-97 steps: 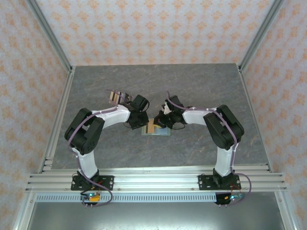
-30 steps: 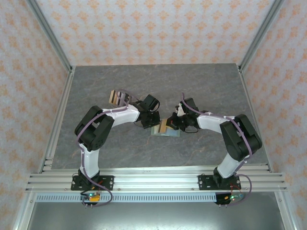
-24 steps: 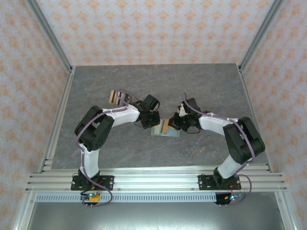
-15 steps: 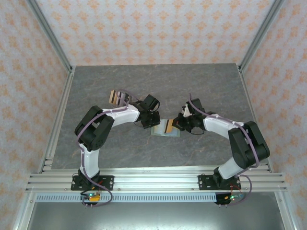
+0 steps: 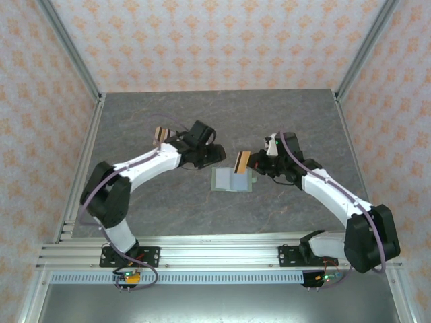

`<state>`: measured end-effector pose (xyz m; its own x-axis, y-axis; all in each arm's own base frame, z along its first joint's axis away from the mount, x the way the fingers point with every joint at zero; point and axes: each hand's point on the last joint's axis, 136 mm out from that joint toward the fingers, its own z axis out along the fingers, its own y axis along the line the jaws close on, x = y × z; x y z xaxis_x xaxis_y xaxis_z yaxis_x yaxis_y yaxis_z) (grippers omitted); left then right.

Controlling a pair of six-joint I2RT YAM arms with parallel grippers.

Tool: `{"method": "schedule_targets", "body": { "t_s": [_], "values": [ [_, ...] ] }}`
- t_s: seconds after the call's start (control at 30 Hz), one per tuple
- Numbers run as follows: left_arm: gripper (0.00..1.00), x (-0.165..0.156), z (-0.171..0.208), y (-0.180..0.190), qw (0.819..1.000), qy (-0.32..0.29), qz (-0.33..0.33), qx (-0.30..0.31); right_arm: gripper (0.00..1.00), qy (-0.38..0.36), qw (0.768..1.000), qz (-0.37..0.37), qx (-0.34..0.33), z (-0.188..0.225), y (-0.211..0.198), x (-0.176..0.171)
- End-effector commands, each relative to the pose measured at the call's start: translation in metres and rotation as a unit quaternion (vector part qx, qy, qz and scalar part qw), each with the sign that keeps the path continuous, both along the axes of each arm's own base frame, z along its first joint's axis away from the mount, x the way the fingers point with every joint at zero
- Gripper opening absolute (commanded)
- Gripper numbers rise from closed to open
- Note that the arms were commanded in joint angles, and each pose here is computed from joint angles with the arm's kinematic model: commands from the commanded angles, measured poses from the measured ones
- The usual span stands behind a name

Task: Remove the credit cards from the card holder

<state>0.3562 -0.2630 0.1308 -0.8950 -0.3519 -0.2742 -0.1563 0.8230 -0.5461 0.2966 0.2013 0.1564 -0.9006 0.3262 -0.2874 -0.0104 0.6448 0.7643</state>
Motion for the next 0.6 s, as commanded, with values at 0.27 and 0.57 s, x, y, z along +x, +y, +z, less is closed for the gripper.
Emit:
{"method": "schedule_targets", "body": {
  "t_s": [0.27, 0.57],
  "values": [
    [0.79, -0.001, 0.084, -0.036, 0.971, -0.079, -0.016, -0.224, 0.0, -0.075, 0.974, 0.027, 0.213, 0.101, 0.022, 0.029],
    [0.6, 0.002, 0.116, -0.057, 0.948, -0.102, -0.053, -0.297, 0.0, -0.058, 0.966, 0.032, 0.25, 0.106, 0.028, 0.036]
  ]
}}
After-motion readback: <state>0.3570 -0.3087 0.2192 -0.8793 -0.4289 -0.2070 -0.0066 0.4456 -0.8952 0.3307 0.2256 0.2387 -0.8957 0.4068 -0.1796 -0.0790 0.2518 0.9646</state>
